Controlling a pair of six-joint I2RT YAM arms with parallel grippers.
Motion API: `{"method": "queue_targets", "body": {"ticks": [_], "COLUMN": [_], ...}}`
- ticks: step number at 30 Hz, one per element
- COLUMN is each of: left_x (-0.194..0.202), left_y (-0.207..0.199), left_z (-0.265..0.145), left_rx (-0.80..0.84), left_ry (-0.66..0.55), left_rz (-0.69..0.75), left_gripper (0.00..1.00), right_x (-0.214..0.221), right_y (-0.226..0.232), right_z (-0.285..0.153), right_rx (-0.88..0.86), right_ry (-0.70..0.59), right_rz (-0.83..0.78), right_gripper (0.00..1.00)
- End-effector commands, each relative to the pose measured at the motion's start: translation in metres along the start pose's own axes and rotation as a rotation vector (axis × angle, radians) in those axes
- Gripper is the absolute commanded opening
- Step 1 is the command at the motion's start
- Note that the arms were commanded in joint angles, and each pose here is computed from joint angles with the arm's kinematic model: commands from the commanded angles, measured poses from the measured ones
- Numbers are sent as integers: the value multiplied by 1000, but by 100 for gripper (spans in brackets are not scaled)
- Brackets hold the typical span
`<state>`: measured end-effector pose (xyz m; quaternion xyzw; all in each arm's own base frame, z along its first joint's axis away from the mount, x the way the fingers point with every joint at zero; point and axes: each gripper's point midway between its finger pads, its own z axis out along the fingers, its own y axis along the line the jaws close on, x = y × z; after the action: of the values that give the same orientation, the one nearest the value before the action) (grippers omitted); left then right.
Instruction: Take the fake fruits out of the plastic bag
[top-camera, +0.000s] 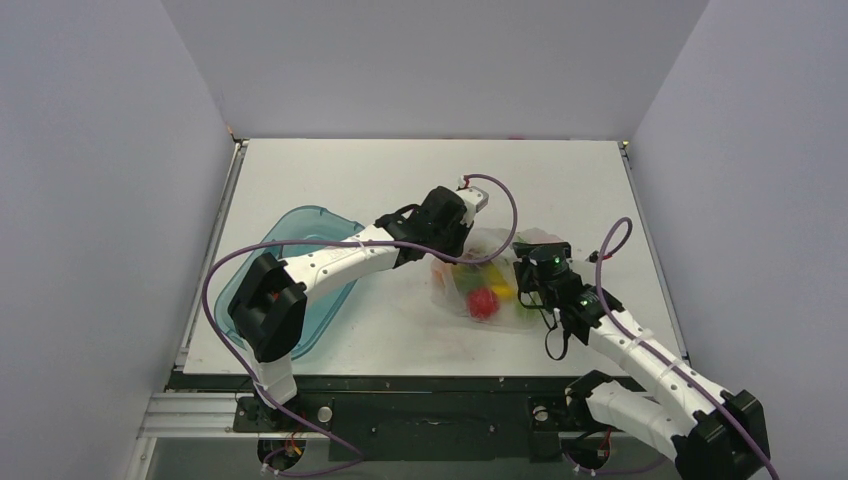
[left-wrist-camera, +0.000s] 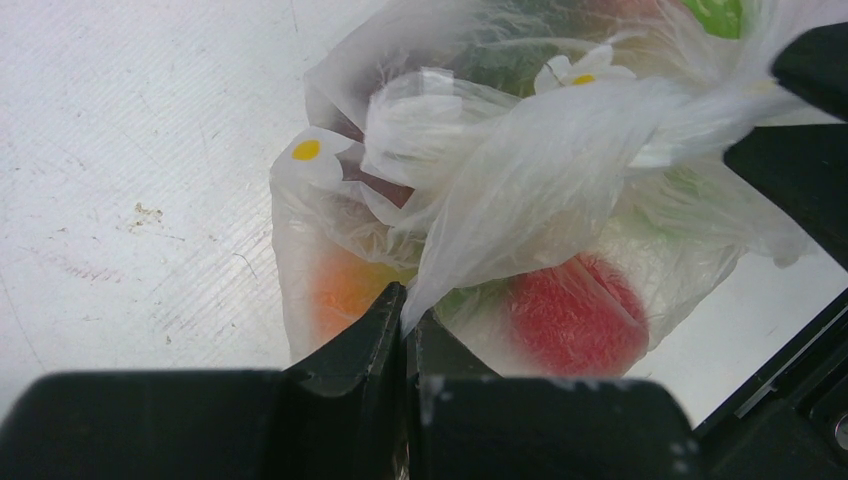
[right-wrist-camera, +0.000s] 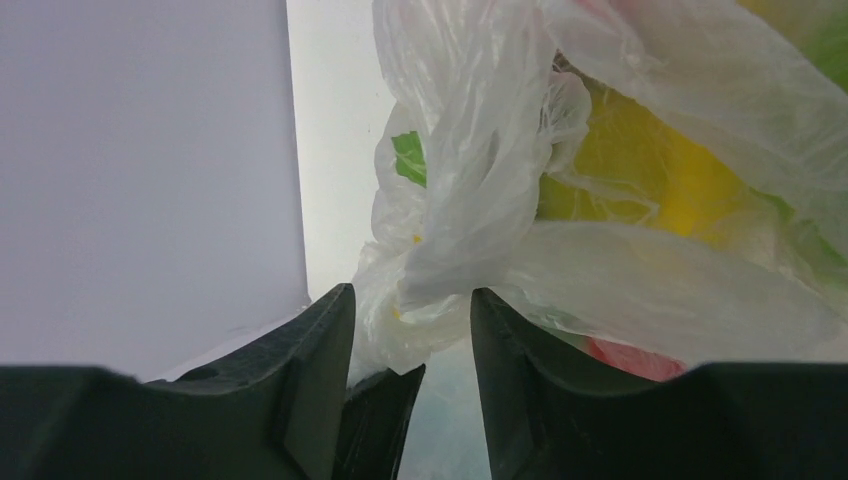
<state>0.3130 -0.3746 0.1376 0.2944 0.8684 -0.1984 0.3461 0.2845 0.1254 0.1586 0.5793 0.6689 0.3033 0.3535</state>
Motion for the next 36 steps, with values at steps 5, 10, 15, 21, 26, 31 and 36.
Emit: {"method": "queue_targets", "body": {"ticks": [5, 10, 15, 21, 26, 31, 36], "left_x": [-43, -48, -68, -88, -91, -92, -68], "left_y": [-8, -17, -29, -25, -32, -47, -74], "left_z": [-27, -35, -66, -83, -55, -29, 11], "left_rx": [31, 104, 269, 354, 383, 380, 384], "left_ry": [-120, -142, -257, -319, -210, -96, 14], "left_rz": [-9, 2, 3, -4, -22, 8, 78], "left_gripper": [0, 11, 54, 58, 58, 58, 49], "right_x": [6, 0, -8, -4, -1, 0, 4], "right_y": [24, 16, 3, -13, -10, -4, -6], "right_z": [26, 29, 30, 28, 23, 19, 19], "right_rx": [-56, -40, -44, -86, -134, -152, -143], "right_ry": [-11, -21, -5, 49, 72, 73, 83], "right_rz": [119, 109, 51, -17, 28, 30, 16], "right_gripper": [34, 4, 0, 0, 0, 0, 0]}}
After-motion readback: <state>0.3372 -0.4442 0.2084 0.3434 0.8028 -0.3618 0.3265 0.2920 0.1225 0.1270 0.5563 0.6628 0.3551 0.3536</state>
